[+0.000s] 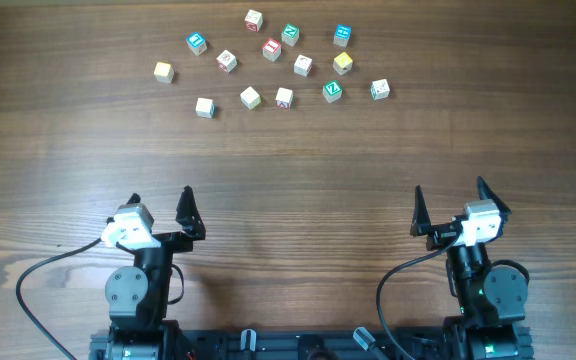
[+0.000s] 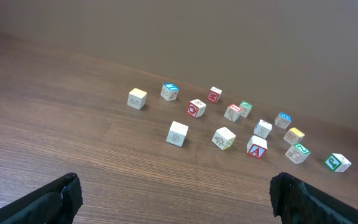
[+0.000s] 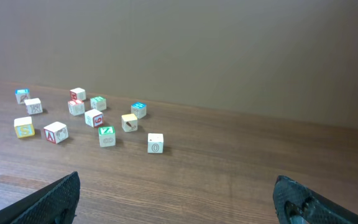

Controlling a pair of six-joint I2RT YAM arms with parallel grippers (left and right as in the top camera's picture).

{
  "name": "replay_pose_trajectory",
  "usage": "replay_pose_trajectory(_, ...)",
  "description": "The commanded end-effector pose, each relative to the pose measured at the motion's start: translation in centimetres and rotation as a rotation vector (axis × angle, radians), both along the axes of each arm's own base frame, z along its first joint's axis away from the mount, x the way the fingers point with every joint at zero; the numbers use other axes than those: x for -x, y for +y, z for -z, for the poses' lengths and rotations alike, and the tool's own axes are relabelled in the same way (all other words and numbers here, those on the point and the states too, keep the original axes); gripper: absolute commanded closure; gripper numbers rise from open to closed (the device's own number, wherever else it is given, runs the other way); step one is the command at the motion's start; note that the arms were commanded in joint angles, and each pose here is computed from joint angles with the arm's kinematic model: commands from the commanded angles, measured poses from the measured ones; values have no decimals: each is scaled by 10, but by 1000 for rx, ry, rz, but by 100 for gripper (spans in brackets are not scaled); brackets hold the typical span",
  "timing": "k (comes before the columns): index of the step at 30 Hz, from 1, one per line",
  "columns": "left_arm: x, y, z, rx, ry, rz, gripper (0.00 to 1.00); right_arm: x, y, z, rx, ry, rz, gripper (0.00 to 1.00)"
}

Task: Form a circle

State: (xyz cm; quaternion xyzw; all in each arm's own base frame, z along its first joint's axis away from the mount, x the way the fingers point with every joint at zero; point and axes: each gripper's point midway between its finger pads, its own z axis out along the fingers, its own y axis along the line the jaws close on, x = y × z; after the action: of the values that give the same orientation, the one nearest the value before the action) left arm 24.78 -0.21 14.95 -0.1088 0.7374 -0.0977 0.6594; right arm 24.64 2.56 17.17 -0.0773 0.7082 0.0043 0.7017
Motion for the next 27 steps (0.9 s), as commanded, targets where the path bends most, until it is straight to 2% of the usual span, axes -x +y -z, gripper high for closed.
replay_pose_trajectory(1,0,-1,3,-16,9,5,0,0,2,1,13,0,-14,0)
replay_pose_trajectory(22,0,-1,2,-11,4,4,0,0,2,1,13,0,-14,0)
replay_pose_trajectory(24,-2,-1,-14,-10,-60,4,0,0,2,1,13,0,-14,0)
replay_pose_trajectory(27,6,12,-87,3,-361,-73,0,0,2,1,13,0,-14,0)
